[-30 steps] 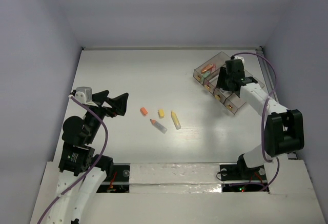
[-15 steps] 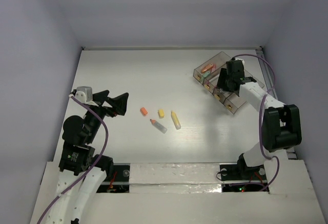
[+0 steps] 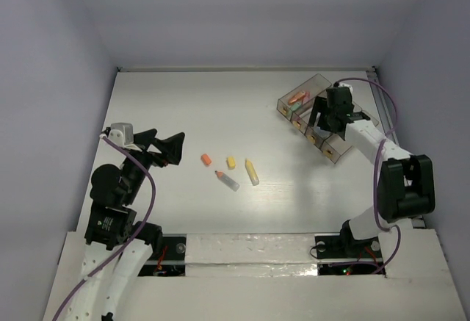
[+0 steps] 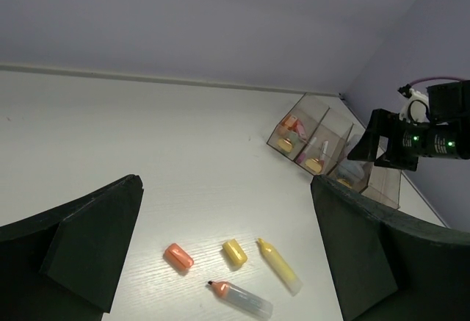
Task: Sort the stationery into containers
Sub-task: Place the stationery in the storage box, then pick up the pen from the center of the board.
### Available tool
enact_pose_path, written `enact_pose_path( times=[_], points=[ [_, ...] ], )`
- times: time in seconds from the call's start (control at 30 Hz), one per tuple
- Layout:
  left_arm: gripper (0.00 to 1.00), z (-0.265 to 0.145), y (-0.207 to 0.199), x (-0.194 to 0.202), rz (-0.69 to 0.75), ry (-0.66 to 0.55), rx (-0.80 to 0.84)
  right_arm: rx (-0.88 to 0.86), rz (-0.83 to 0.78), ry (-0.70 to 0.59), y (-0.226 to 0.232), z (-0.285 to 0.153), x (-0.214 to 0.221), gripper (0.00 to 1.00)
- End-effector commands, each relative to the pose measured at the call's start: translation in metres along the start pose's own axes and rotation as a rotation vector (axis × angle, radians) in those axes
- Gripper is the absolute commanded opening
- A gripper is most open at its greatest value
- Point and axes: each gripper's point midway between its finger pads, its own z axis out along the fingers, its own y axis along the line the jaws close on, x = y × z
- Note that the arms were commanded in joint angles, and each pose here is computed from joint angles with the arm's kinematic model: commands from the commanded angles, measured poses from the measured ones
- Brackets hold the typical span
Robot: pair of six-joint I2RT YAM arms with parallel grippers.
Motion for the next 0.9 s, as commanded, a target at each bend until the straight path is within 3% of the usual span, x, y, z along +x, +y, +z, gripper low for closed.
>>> enact_pose_path(
  times=[0.0,0.3,0.5,0.7,0.87],
  points=[
    [0.99,0.004,-0.011,-0.018,-0.002,-0.053,0.041,-0.103,0.054,-0.141,0.013,-0.032,-0.039,0.84],
    [0.99,0.012,-0.017,-0.015,-0.118,-0.042,0.06,-0.317,-0.082,-0.173,0.085,-0.084,-0.004,0.72],
    [0.99,0.026,-0.02,0.007,-0.161,0.06,0.094,-0.528,-0.27,-0.059,0.159,-0.115,0.062,0.72],
    [0.99,0.037,-0.022,0.031,-0.197,0.137,0.128,-0.64,-0.357,0.015,0.184,-0.13,0.107,0.69],
    [0.99,0.046,-0.021,0.052,-0.24,0.218,0.136,-0.629,-0.359,0.015,0.172,-0.13,0.115,0.66]
  ],
)
